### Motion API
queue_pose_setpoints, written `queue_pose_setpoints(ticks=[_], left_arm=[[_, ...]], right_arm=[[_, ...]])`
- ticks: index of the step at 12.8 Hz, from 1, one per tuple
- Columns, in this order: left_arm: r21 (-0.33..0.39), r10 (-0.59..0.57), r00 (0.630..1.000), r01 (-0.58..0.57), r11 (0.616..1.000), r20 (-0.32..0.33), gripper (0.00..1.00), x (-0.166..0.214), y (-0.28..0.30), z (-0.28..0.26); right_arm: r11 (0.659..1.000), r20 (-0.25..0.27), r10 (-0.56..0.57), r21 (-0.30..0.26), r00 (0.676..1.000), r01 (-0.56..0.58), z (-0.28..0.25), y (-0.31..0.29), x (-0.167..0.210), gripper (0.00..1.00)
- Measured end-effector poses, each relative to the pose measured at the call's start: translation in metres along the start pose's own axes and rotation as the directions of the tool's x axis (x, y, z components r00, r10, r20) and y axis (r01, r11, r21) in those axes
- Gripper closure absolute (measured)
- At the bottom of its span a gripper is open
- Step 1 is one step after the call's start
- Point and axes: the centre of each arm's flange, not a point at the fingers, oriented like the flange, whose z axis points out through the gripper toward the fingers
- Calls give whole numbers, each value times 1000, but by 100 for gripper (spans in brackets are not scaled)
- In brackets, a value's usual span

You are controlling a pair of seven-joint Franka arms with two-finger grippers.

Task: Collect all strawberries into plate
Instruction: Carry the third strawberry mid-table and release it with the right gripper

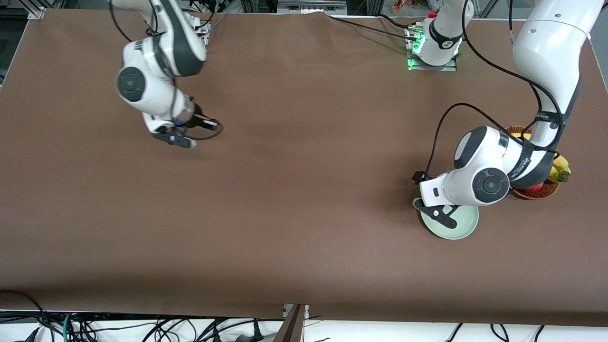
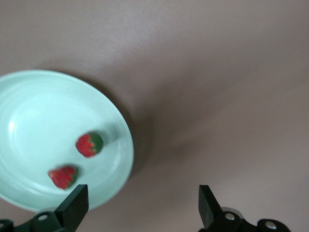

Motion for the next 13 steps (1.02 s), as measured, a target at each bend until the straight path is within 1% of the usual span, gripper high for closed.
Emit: queue_pose_setpoints(ticks=[2, 4, 5, 6, 8, 9, 10, 11, 12, 13], left_arm=[[-6, -86, 996, 86, 996, 6, 0, 1, 15, -4], [-4, -110, 994, 110, 994, 12, 0, 3, 24, -3], [-4, -114, 993, 114, 993, 15, 0, 3, 24, -3], [-4, -115, 993, 115, 993, 17, 0, 2, 24, -2], [-5, -115, 993, 115, 993, 22, 0, 2, 24, 0], [-6, -115, 993, 115, 993, 24, 0, 2, 24, 1], [-6, -115, 993, 115, 993, 25, 0, 2, 24, 1], [-6, -115, 993, 115, 993, 26, 0, 2, 25, 2], [-7, -115, 993, 115, 993, 26, 0, 2, 25, 2], [-7, -115, 993, 115, 993, 27, 0, 2, 25, 2]], right_arm=[[996, -16, 33, 80, 999, -32, 20, -93, 3, 68], [987, -30, 74, 142, 997, -69, 59, -170, 6, 68], [982, -42, 96, 170, 994, -87, 76, -200, 6, 68], [972, -62, 120, 210, 991, -105, 89, -228, 1, 68], [935, -95, 170, 331, 981, -130, 116, -272, -23, 68], [912, -96, 193, 386, 977, -142, 133, -286, -39, 68], [890, -96, 216, 429, 972, -155, 150, -294, -53, 67], [873, -97, 238, 457, 967, -169, 165, -298, -63, 61], [866, -97, 251, 468, 963, -178, 174, -300, -68, 50], [866, -92, 253, 466, 963, -183, 174, -301, -68, 39]])
